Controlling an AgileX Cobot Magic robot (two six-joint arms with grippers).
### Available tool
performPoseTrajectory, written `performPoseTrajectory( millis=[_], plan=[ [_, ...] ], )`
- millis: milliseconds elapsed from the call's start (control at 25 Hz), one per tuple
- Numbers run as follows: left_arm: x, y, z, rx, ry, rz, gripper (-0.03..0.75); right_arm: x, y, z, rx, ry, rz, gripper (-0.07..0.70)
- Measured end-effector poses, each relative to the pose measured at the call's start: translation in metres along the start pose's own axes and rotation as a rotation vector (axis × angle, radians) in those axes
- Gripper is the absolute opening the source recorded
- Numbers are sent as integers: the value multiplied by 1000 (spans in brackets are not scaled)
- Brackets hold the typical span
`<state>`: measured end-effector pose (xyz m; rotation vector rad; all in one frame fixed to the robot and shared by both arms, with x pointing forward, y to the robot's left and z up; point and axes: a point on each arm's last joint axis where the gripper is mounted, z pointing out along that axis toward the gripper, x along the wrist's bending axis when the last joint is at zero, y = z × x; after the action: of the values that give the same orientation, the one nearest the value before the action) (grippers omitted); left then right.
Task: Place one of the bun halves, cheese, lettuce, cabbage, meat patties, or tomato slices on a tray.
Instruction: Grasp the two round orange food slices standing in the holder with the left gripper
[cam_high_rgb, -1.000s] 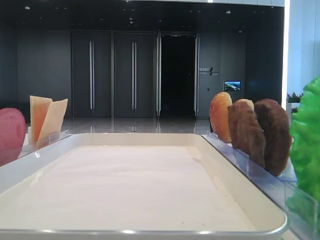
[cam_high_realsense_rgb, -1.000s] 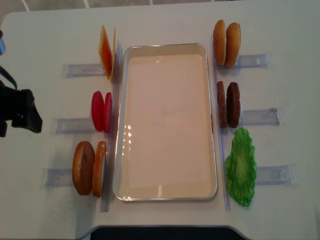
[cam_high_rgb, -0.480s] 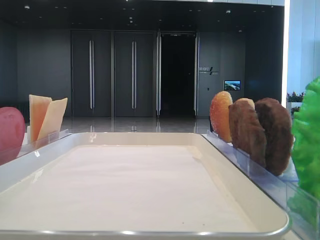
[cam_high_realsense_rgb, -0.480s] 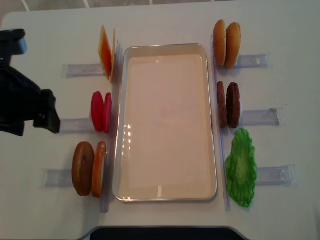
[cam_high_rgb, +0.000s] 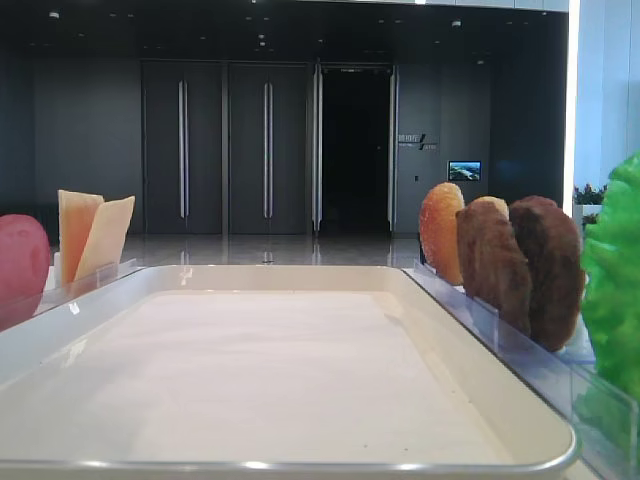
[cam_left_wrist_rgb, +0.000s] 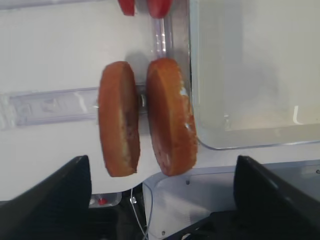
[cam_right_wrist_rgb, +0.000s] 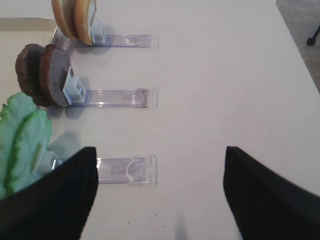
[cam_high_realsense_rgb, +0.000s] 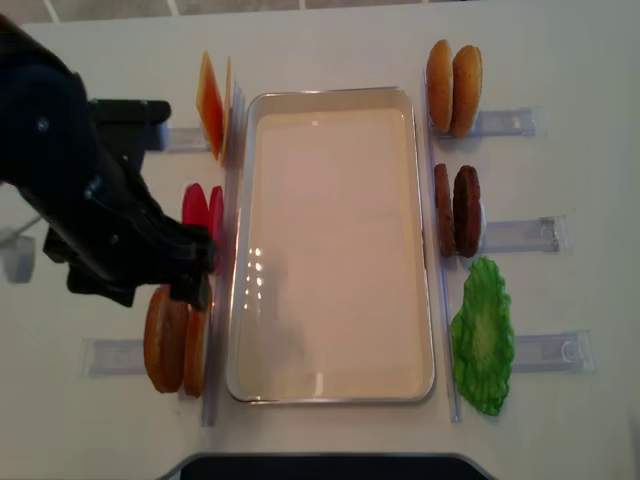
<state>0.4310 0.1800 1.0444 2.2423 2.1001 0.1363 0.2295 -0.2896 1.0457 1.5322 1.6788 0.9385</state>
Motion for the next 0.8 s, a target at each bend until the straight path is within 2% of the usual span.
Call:
performPoseTrajectory(
  millis=[160, 360, 520, 800],
  plan=[
    [-11, 0, 10, 32, 20, 3, 692, 0, 0, 0, 0, 0, 0, 527],
    [-27, 3, 28, 77, 43, 32, 692, 0, 0, 0, 0, 0, 0, 527],
    [-30, 6, 38, 108, 65, 36, 692, 0, 0, 0, 0, 0, 0, 527],
    [-32, 10, 46, 105, 76, 44, 671, 0, 0, 0, 0, 0, 0, 527]
  ],
)
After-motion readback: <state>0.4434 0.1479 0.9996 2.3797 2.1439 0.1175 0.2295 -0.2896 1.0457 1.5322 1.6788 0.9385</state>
